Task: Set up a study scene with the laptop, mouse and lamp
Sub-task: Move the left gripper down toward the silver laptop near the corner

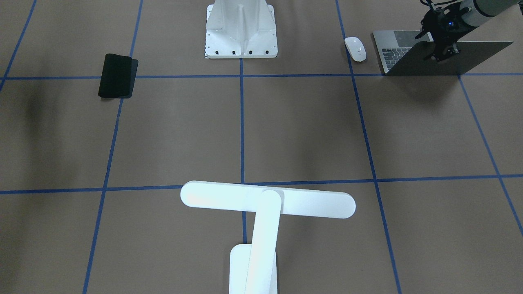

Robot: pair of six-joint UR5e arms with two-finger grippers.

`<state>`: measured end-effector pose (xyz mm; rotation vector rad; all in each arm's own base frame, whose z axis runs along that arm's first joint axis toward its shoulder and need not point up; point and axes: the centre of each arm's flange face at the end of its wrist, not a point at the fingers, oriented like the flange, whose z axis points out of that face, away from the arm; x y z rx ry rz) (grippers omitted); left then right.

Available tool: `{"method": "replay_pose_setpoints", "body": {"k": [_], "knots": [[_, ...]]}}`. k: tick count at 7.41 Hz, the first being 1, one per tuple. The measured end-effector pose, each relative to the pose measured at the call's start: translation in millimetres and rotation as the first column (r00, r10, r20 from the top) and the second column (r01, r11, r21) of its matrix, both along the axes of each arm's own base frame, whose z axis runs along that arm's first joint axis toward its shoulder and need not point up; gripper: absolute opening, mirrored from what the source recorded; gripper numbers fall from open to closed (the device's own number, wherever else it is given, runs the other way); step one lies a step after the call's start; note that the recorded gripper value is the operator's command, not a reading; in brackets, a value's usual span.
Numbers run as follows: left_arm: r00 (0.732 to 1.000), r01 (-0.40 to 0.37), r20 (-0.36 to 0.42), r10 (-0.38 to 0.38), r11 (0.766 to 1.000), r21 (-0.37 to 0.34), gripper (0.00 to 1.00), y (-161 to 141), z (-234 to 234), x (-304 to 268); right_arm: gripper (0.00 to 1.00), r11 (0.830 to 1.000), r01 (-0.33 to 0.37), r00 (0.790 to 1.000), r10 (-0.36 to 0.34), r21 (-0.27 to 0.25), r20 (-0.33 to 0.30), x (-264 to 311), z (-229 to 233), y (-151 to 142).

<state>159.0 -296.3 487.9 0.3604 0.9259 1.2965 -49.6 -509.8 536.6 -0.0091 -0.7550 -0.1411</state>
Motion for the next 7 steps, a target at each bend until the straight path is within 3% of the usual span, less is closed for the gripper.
{"method": "replay_pose_setpoints", "body": {"k": [1, 4, 7], "knots": [[1.0, -0.006, 0.0, 0.006, 1.0, 0.019, 0.64, -0.3, -0.9, -0.4, 1.0, 1.0, 0.0, 1.0, 0.0, -0.001, 0.0, 0.0, 0.5, 0.3], [1.0, -0.01, 0.001, 0.01, 1.0, 0.029, 0.31, 0.6, -0.9, -1.9, 1.0, 1.0, -0.002, 1.0, 0.002, -0.002, 0.0, 0.1, 0.3, 0.3], [1.0, -0.011, 0.001, 0.011, 0.999, 0.031, 0.21, 0.6, -0.8, -1.6, 1.0, 1.0, -0.002, 1.0, 0.002, -0.003, -0.001, 0.1, 0.9, 0.3]]}}
